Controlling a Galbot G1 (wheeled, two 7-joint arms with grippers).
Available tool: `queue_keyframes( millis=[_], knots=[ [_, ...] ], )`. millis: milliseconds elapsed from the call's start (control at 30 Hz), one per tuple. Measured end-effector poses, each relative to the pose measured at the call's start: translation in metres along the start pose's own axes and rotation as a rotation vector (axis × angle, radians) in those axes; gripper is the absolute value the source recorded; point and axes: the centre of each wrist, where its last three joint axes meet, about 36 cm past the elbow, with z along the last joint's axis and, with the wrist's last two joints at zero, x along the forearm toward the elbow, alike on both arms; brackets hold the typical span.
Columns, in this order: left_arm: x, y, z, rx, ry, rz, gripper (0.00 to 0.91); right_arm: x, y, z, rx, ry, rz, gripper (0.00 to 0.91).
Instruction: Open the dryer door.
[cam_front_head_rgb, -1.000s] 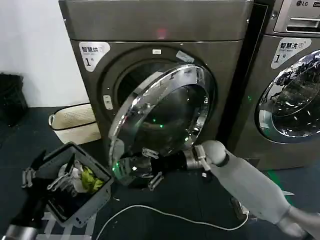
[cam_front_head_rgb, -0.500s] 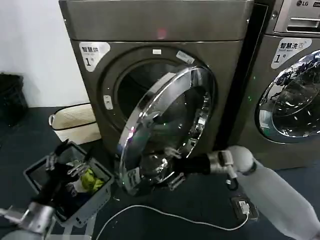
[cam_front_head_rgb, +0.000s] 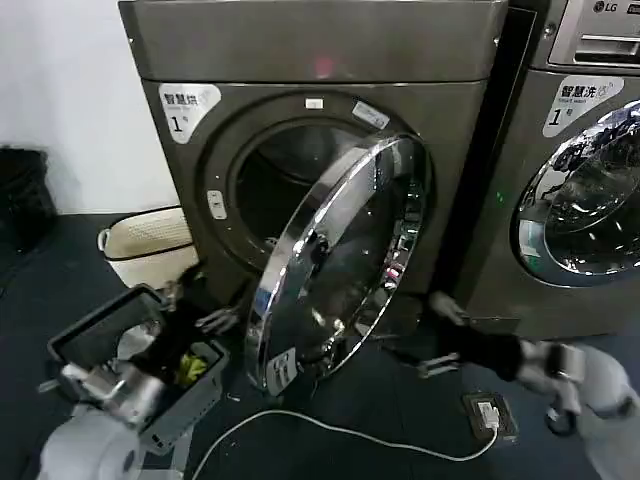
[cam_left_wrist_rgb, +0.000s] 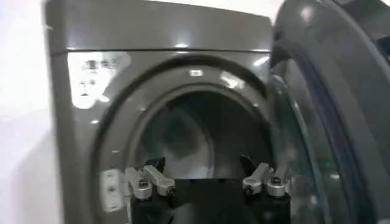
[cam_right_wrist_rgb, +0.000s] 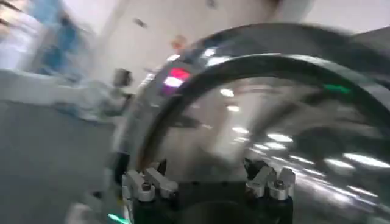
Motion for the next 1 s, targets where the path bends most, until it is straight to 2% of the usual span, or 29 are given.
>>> queue_keyframes(
  millis=[200,333,467,567,733,1000],
  knots=[
    [-0.026,-0.009,0.009,0.022,-0.012,0.077,0.907,0.070,0.026,-0.032,0.099,0.127,0.313,0.907],
    [-0.042,-0.015,0.013,0.039,-0.020,0.119,0.907,0.113,0.041,-0.052,0.174,0.247,0.545,0.907],
    [-0.058,-0.022,0.017,0.055,-0.029,0.160,0.907,0.157,0.054,-0.071,0.253,0.405,0.820,0.907],
    [-0.070,-0.026,0.020,0.065,-0.039,0.185,0.907,0.186,0.065,-0.085,0.297,0.500,1.010,0.907],
    [-0.088,-0.032,0.023,0.079,-0.052,0.225,0.907,0.229,0.081,-0.108,0.342,0.626,1.325,0.907],
    [-0.122,-0.047,0.029,0.096,-0.065,0.297,0.907,0.304,0.104,-0.145,0.526,0.803,1.720,0.907]
  ],
)
